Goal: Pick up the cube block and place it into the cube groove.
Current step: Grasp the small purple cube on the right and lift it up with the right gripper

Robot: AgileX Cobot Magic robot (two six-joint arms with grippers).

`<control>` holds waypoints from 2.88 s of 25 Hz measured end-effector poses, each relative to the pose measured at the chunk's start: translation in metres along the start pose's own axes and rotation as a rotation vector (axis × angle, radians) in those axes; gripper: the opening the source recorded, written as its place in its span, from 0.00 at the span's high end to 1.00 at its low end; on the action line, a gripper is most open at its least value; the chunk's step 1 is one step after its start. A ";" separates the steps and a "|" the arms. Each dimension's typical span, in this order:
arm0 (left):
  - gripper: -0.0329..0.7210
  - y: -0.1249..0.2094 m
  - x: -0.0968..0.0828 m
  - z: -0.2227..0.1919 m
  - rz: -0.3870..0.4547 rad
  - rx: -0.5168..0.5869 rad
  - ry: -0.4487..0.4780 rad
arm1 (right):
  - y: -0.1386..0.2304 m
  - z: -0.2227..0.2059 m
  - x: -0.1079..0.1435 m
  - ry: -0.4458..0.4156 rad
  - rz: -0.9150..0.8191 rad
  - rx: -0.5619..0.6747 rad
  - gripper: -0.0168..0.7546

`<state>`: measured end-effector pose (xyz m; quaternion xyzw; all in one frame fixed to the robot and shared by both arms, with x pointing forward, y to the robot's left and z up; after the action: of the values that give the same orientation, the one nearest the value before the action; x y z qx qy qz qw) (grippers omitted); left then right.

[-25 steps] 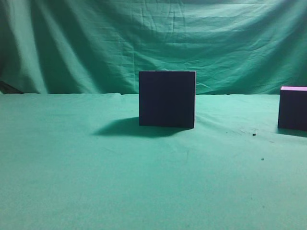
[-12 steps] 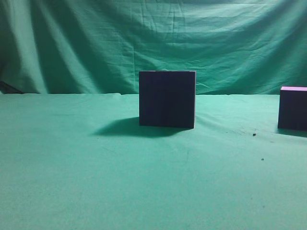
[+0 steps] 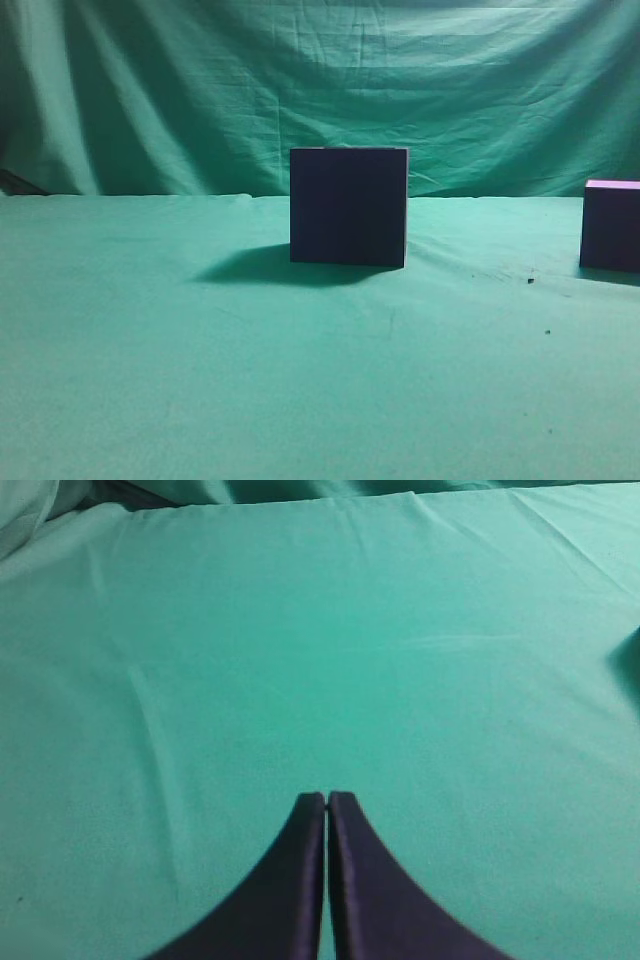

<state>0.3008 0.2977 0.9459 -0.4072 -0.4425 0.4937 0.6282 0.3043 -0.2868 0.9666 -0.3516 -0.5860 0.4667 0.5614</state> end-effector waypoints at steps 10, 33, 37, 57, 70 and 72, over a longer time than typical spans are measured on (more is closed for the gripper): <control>0.96 0.000 0.000 0.000 0.000 0.000 0.000 | -0.062 0.000 0.027 -0.051 0.107 0.019 0.92; 0.96 0.000 0.000 0.000 0.000 0.000 0.000 | -0.082 -0.141 0.066 -0.144 0.784 1.256 0.92; 0.96 0.000 0.000 0.000 0.000 0.000 0.000 | -0.069 -0.166 0.068 -0.120 0.804 1.321 0.83; 0.96 0.000 0.000 0.000 0.000 0.000 0.000 | -0.023 -0.264 0.049 -0.036 0.781 1.460 0.16; 0.96 0.000 0.000 0.000 0.000 0.000 0.000 | -0.003 -0.279 0.040 -0.081 0.734 1.466 0.24; 0.96 0.000 0.000 0.000 0.000 0.000 0.000 | -0.003 -0.279 0.040 -0.085 0.738 1.464 0.24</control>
<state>0.3008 0.2977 0.9459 -0.4072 -0.4425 0.4937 0.6282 0.5749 -0.2077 0.9642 -0.0484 -0.0004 0.8985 0.4364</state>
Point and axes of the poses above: a point on each arm's last joint axis where the gripper is mounted, z pointing back along that axis away from the gripper, x along the wrist's bending axis when the last joint is at zero, y = z × x, the point moved 1 cm from there along -z, pointing out along that axis toward the gripper, and after that the axes turned 6 degrees about -z, right-handed, at the moved point
